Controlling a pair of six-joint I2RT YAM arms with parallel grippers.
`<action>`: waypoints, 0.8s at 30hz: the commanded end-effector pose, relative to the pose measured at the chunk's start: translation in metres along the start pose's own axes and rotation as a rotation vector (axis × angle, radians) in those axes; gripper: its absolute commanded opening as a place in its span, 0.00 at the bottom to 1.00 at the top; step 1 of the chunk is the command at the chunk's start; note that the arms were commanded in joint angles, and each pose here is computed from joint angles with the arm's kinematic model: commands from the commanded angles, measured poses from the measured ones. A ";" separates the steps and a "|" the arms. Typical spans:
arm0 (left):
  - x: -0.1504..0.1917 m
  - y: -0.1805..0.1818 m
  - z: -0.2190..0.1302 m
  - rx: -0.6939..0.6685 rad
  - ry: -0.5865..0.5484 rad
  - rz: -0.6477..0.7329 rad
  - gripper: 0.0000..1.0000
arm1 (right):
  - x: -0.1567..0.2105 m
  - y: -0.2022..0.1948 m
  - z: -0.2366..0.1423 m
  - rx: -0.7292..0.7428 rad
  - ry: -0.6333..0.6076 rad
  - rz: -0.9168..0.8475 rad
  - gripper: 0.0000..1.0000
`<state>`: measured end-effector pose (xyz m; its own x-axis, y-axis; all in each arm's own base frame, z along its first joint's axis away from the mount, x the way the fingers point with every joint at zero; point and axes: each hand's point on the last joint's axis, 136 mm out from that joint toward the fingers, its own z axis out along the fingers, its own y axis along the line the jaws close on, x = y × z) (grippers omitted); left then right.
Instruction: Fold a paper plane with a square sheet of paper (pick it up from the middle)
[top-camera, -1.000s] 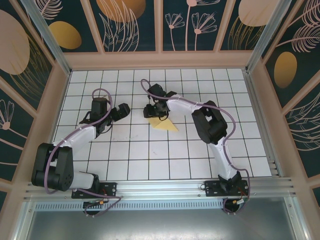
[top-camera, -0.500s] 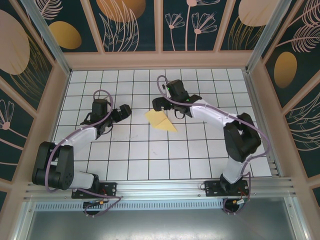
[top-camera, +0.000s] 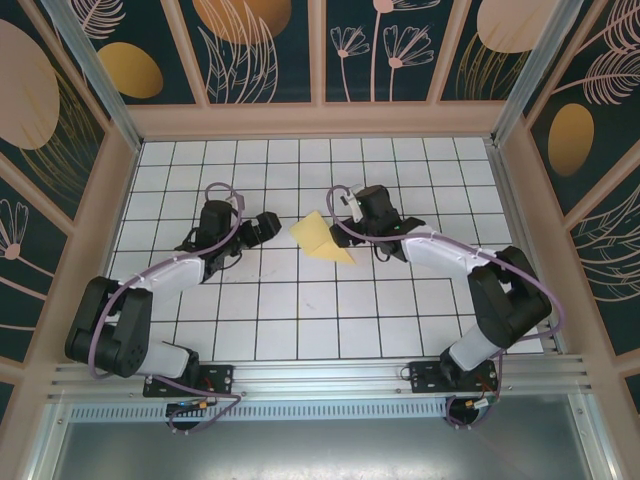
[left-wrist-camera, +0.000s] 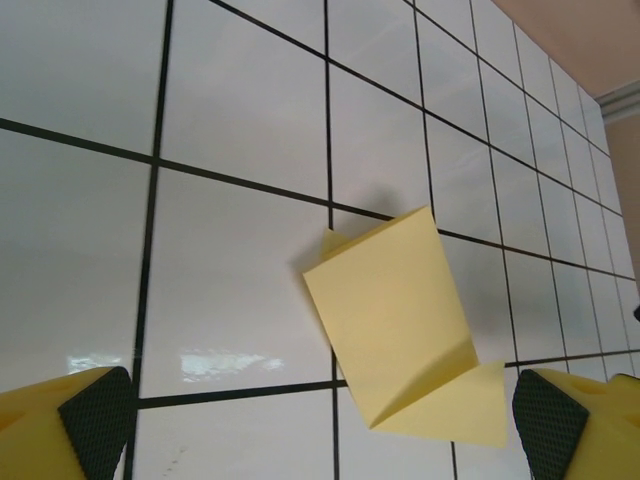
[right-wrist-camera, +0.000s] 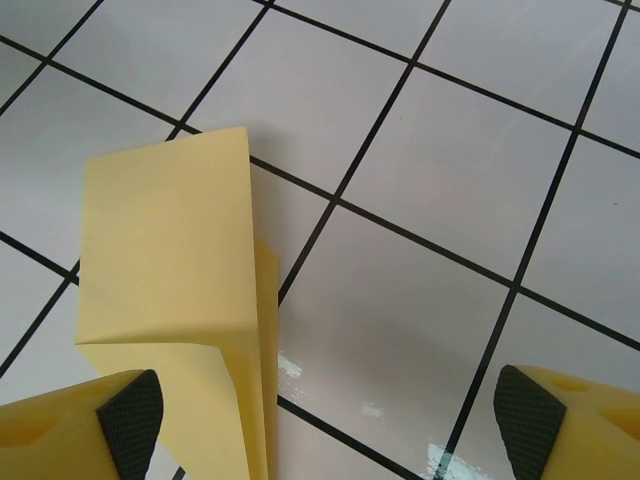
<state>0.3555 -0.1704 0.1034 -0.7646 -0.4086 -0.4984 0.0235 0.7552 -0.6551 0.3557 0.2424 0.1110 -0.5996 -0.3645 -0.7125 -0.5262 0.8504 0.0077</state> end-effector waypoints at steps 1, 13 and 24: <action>0.009 -0.014 0.007 0.065 0.014 -0.027 0.98 | 0.005 0.009 0.008 -0.053 0.043 -0.010 0.87; 0.032 -0.025 0.023 0.107 0.081 -0.044 0.90 | 0.031 -0.007 0.044 0.024 0.193 0.009 0.81; 0.044 -0.031 0.034 0.132 0.131 -0.060 0.81 | 0.056 -0.018 0.060 0.076 0.303 0.037 0.80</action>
<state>0.3404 -0.2200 0.0775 -0.8407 -0.3760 -0.3896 0.0350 0.6804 -0.7320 0.3632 0.2359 0.0304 -0.7484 -0.4422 -0.4943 -0.4982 0.8668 -0.0212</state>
